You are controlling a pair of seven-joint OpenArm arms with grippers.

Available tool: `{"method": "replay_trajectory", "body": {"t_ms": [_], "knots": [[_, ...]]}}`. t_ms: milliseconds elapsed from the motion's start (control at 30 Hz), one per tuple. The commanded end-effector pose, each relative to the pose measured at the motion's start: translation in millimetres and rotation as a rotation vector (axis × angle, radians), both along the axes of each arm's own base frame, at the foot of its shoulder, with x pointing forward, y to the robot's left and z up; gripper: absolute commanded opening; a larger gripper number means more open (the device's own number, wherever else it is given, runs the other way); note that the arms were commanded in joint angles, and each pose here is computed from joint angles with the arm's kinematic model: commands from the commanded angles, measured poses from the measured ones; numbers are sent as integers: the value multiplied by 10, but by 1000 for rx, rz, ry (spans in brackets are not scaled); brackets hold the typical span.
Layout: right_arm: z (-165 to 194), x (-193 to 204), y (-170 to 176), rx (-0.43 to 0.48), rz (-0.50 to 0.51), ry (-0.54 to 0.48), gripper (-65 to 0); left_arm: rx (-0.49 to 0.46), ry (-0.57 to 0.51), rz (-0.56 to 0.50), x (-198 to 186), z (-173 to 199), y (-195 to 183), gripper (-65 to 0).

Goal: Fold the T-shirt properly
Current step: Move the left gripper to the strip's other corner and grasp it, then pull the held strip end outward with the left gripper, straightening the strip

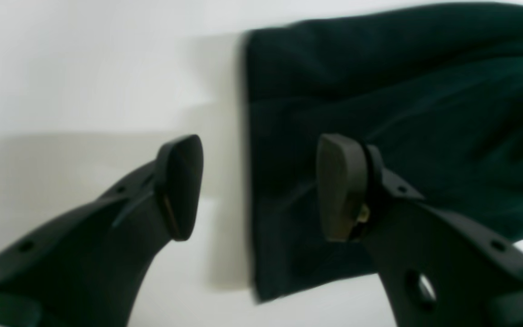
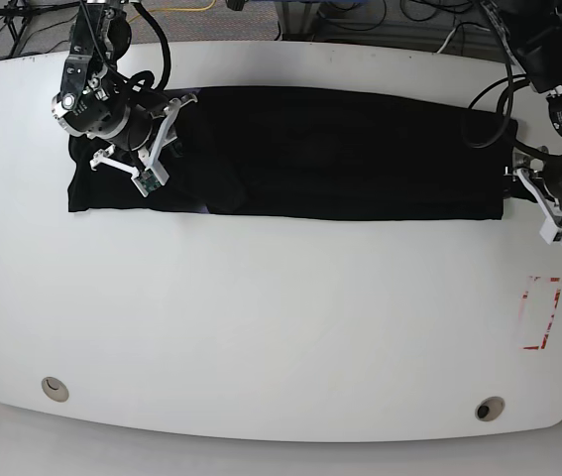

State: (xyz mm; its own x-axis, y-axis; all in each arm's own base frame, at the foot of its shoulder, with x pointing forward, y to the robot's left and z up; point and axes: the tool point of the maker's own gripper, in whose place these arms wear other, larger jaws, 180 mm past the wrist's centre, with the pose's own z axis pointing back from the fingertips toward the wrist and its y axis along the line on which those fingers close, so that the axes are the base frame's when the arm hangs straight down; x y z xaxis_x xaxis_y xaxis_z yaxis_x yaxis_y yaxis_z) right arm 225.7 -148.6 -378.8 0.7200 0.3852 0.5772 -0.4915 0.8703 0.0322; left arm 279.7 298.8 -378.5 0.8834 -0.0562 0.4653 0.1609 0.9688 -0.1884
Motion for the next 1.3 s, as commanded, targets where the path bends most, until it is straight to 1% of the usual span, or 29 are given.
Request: {"method": "replay_trajectory", "body": {"t_ms": [0, 100, 233, 300, 400, 433, 533, 600, 967, 1167, 1267], "knots": [[108, 76, 12, 8, 11, -46, -512, 12, -18, 4, 58, 93, 88, -275], [108, 76, 12, 8, 11, -46, -512, 8, -11, 2, 42, 68, 74, -275], [108, 76, 7, 7, 9, -46, -512, 12, 2, -26, 46, 38, 7, -279], [108, 76, 7, 7, 9, -46, -512, 14, 2, -33, 51, 40, -6, -290], [108, 76, 7, 7, 9, -46, -512, 17, 3, -38, 50, 39, -16, -386], [108, 76, 7, 7, 9, -46, -512, 18, 1, -37, 52, 43, -10, -436], [108, 76, 7, 7, 9, -46, -512, 18, 2, -39, 52, 42, -14, -542], [108, 76, 7, 7, 9, -46, -512, 18, 2, -39, 52, 42, -14, -568], [116, 88, 3, 7, 8, -50, -512, 31, 5, -39, 46, 60, 33, -575], [120, 94, 3, 7, 8, -51, -512, 107, 31, -75, 22, 134, 215, -575], [124, 99, 3, 7, 8, -53, -512, 149, 64, -87, -74, 132, 342, -575]]}}
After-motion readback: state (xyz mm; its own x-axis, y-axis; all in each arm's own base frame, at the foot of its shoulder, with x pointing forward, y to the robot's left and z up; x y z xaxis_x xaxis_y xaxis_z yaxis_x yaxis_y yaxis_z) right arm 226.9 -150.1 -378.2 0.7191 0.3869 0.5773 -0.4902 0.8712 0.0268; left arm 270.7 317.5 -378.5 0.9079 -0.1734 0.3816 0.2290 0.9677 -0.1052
